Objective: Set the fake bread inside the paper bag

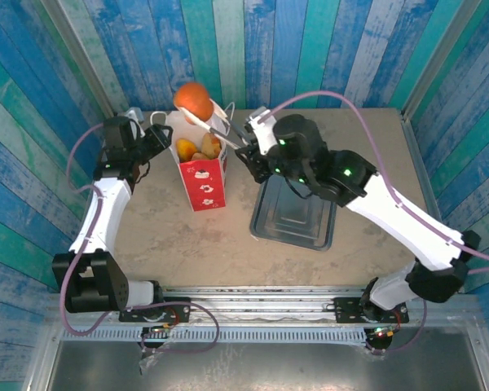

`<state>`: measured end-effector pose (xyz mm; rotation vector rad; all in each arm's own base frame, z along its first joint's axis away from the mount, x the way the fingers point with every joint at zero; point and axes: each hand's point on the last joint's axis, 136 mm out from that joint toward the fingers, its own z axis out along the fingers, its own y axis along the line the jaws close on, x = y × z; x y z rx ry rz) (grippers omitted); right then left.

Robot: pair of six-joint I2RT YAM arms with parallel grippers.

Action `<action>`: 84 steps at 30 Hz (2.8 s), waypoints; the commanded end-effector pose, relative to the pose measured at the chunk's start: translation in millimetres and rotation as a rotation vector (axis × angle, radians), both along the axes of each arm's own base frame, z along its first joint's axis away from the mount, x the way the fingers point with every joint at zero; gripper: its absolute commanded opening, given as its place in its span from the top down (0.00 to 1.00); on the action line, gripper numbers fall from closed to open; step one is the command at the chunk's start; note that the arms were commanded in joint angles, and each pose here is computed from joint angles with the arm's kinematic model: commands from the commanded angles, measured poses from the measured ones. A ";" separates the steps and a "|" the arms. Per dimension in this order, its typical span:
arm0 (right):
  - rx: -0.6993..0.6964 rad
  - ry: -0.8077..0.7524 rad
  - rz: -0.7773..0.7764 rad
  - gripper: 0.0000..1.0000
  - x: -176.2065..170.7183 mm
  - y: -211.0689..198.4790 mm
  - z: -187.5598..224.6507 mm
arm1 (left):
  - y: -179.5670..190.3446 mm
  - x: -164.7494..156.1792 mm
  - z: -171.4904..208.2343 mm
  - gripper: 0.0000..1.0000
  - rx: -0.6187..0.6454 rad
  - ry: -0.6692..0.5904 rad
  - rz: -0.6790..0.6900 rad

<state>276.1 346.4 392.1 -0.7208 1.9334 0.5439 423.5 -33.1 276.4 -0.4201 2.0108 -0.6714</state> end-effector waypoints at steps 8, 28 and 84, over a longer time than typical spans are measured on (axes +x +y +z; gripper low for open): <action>-0.160 0.085 -0.079 0.64 23.0 10.2 -39.9 | 4.7 9.2 -6.1 0.59 0.009 -0.008 0.004; -0.285 0.172 -0.086 0.55 23.6 10.0 -73.9 | -3.3 13.0 -8.9 0.67 -0.024 -0.013 -0.041; 0.189 -0.027 -0.343 0.51 -2.6 -120.7 24.4 | -19.2 1.2 38.0 0.12 0.012 -0.121 -0.106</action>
